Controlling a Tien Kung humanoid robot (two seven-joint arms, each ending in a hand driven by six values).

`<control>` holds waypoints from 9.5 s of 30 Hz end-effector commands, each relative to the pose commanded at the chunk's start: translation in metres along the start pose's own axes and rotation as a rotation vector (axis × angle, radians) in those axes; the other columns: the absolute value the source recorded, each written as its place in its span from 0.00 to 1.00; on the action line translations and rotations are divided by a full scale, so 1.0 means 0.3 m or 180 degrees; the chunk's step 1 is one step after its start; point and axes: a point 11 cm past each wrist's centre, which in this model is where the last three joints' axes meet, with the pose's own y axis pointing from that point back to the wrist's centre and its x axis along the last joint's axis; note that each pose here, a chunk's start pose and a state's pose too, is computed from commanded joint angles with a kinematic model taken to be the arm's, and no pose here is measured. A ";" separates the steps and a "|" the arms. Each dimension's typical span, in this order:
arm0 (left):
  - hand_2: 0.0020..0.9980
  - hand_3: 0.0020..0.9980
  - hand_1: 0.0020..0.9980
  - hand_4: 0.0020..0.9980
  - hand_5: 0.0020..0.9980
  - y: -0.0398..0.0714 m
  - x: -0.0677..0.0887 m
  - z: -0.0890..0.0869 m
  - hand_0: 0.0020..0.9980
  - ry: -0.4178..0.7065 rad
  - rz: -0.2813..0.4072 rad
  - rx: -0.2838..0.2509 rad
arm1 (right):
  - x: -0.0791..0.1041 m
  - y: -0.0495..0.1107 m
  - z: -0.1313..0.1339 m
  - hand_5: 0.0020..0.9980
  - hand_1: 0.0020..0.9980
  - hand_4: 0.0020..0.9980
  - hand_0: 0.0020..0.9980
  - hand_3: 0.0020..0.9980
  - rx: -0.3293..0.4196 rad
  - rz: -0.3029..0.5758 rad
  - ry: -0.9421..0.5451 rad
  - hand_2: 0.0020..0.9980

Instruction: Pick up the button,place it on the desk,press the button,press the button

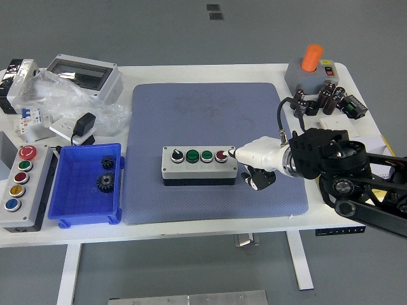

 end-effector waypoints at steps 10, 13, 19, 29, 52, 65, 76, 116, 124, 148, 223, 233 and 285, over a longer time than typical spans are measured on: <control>0.60 0.58 0.65 0.57 0.15 0.000 0.000 0.006 0.66 -0.0003 -0.0003 -0.0013 | 0.022 -0.006 -0.039 0.00 0.42 0.27 0.49 1.00 0.0103 0.0060 0.0000 0.31; 0.60 0.58 0.65 0.57 0.15 0.000 0.000 0.007 0.66 -0.0003 -0.0002 -0.0015 | 0.028 -0.005 -0.044 0.00 0.42 0.27 0.49 1.00 0.0131 0.0069 -0.0018 0.31; 0.60 0.58 0.66 0.57 0.15 0.000 0.001 0.011 0.66 -0.0005 0.0000 -0.0023 | 0.030 -0.007 -0.060 0.00 0.42 0.27 0.49 1.00 0.0192 0.0077 -0.0044 0.31; 0.60 0.58 0.66 0.57 0.15 0.000 0.002 0.013 0.66 -0.0012 0.0004 -0.0032 | 0.036 -0.021 -0.073 0.00 0.42 0.27 0.47 1.00 0.0241 0.0111 -0.0090 0.31; 0.60 0.58 0.66 0.58 0.16 0.000 0.003 0.007 0.66 -0.0006 0.0006 -0.0024 | 0.021 -0.046 -0.004 0.00 0.41 0.27 0.46 1.00 0.0055 0.0056 -0.0178 0.31; 0.60 0.58 0.66 0.58 0.16 0.000 0.000 0.011 0.66 -0.0007 0.0000 -0.0032 | -0.005 -0.060 0.021 0.00 0.41 0.28 0.45 1.00 -0.0011 -0.0014 -0.0214 0.31; 0.60 0.58 0.66 0.58 0.16 0.000 0.002 0.019 0.66 -0.0003 -0.0001 -0.0048 | -0.021 -0.069 0.038 0.00 0.40 0.28 0.45 1.00 -0.0064 -0.0059 -0.0215 0.31; 0.60 0.58 0.66 0.59 0.16 0.000 0.003 0.019 0.66 0.0000 -0.0003 -0.0065 | -0.059 -0.085 0.042 0.00 0.40 0.29 0.44 0.99 -0.0119 -0.0155 -0.0154 0.31; 0.60 0.58 0.66 0.59 0.16 0.000 0.000 0.010 0.66 0.0008 -0.0009 -0.0052 | 0.051 0.022 0.003 0.00 0.39 0.29 0.44 0.99 0.0352 0.0173 -0.0595 0.31; 0.60 0.58 0.66 0.59 0.16 0.000 -0.016 -0.008 0.66 0.0014 -0.0037 -0.0013 | 0.244 0.099 0.336 0.66 0.70 0.84 0.76 0.70 0.1306 0.2228 -0.3663 0.70; 0.60 0.59 0.65 0.61 0.18 0.000 -0.021 -0.025 0.66 -0.0012 -0.0034 0.0016 | 0.153 0.078 0.228 1.00 0.47 1.00 0.60 0.44 0.0985 0.2216 -0.3414 0.47; 0.60 0.59 0.65 0.61 0.17 0.000 -0.022 -0.024 0.66 -0.0010 -0.0036 0.0013 | 0.121 0.052 0.269 1.00 0.94 1.00 0.93 1.00 0.1019 0.2106 -0.3963 1.00; 0.61 0.59 0.66 0.61 0.18 -0.001 -0.028 -0.026 0.66 -0.0003 -0.0030 0.0000 | 0.088 0.069 0.355 1.00 0.33 1.00 0.48 1.00 0.0962 0.2315 -0.4426 0.31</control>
